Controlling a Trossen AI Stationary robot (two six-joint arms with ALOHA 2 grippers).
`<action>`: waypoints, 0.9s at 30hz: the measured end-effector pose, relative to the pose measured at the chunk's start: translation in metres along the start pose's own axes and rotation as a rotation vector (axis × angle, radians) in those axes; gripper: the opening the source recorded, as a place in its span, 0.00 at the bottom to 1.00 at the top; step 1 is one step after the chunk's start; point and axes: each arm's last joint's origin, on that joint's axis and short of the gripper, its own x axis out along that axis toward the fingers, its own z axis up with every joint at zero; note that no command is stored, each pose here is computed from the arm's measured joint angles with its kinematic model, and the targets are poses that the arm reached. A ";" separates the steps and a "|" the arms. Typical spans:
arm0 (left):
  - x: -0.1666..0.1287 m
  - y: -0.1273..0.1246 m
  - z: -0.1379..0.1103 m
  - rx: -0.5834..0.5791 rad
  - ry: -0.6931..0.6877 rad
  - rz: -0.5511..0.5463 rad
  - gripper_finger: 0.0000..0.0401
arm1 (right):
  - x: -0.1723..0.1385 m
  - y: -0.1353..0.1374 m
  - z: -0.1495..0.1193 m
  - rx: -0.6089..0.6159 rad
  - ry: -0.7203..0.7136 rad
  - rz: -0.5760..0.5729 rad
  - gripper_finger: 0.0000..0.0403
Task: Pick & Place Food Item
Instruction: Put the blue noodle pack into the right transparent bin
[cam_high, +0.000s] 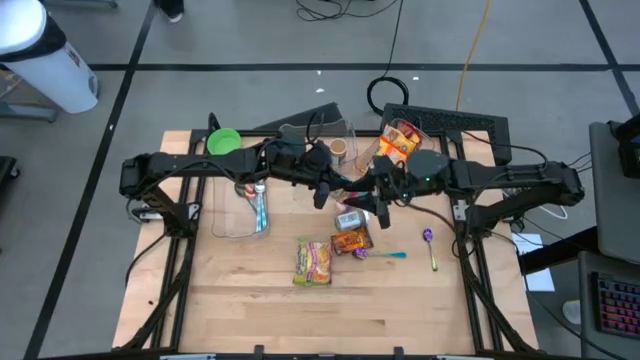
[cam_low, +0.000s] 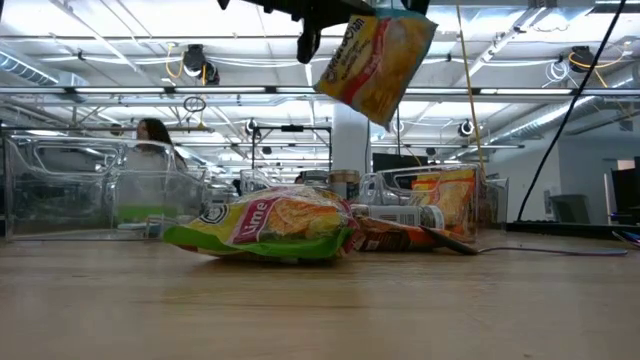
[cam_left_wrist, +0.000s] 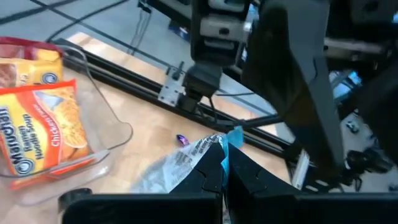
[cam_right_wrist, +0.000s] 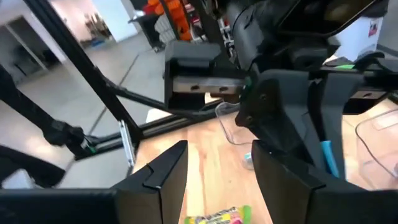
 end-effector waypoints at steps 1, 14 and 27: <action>0.000 0.000 0.000 -0.002 -0.005 0.011 0.00 | 0.001 -0.001 -0.001 -0.014 0.007 -0.007 0.42; -0.001 0.003 -0.002 -0.002 0.006 0.086 0.00 | -0.011 -0.007 0.000 -0.129 -0.011 -0.243 0.41; -0.017 0.004 0.012 0.046 -0.064 0.118 0.00 | -0.009 -0.017 -0.011 -0.128 0.094 -0.347 0.40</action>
